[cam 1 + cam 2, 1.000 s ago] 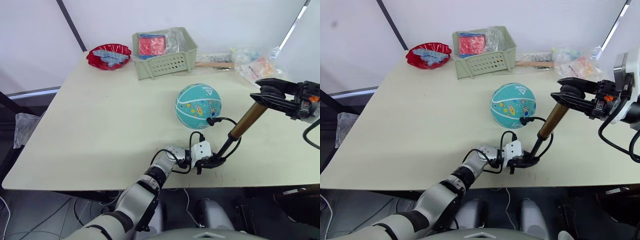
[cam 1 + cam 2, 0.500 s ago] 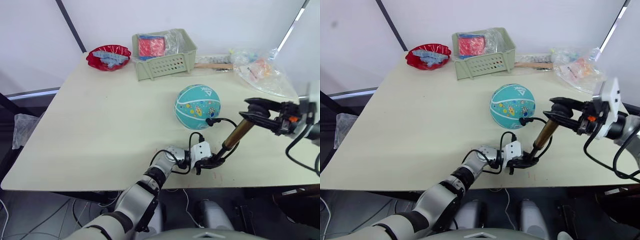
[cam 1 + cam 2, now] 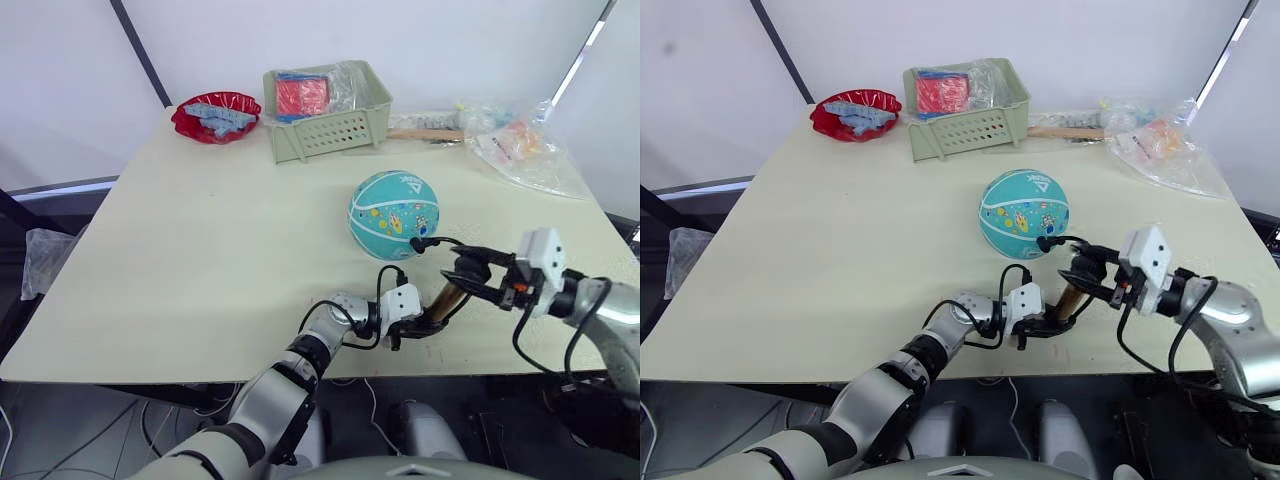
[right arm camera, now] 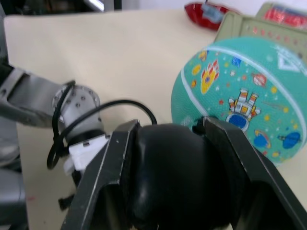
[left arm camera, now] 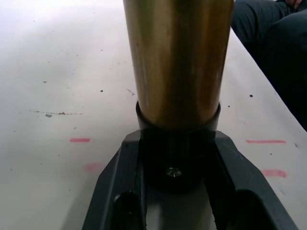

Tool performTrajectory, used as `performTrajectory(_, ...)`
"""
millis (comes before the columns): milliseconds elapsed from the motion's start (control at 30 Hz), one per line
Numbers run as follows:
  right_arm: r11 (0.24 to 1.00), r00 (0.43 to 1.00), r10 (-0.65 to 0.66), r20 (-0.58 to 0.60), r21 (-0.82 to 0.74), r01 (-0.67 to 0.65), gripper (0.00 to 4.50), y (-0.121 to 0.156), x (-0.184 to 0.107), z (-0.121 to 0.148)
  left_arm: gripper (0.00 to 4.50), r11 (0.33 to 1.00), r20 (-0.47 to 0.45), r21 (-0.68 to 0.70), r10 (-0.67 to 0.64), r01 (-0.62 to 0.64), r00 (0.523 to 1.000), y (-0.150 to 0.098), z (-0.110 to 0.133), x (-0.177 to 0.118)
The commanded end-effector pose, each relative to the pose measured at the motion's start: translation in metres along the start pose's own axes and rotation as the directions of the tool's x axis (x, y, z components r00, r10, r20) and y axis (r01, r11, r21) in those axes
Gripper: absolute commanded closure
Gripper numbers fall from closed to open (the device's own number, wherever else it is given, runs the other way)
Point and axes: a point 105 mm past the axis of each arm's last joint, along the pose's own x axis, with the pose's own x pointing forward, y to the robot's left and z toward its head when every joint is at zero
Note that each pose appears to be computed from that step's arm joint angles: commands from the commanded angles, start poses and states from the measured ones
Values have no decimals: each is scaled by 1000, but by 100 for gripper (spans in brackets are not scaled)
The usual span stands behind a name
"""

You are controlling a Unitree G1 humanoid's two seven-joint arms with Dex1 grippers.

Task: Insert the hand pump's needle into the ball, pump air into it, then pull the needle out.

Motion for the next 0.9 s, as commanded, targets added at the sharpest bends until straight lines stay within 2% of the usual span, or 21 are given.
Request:
performTrajectory(33, 998, 997, 29, -74, 59, -25, 287, 9, 1, -24, 335, 993, -125, -115, -25, 11, 992, -16, -42, -12)
performTrajectory(133, 998, 1000, 16, 15, 54, -17, 287, 2, 3, -1, 335, 993, -126, -115, -27, 12, 992, -16, -43, -12)
performTrajectory(200, 999, 999, 18, 26, 40, -19, 287, -1, 1, 7, 335, 993, -127, -114, -28, 13, 991, -16, -43, -12)
performTrajectory(333, 1000, 996, 3, 87, -4, -2, 287, -18, -9, 43, 335, 993, -128, -113, -30, 15, 991, -17, -43, -12)
performTrajectory(633, 999, 989, 2, 151, -46, 5, 287, -34, -31, 94, 335, 993, -126, -118, -33, 18, 991, -18, -44, -12)
performTrajectory(767, 998, 980, -3, 201, -63, 16, 287, -41, -42, 125, 335, 993, -127, -116, -33, 18, 991, -18, -44, -12)
performTrajectory(900, 997, 977, -14, 214, -74, 30, 287, -45, -51, 143, 335, 993, -127, -115, -35, 20, 991, -19, -43, -11)
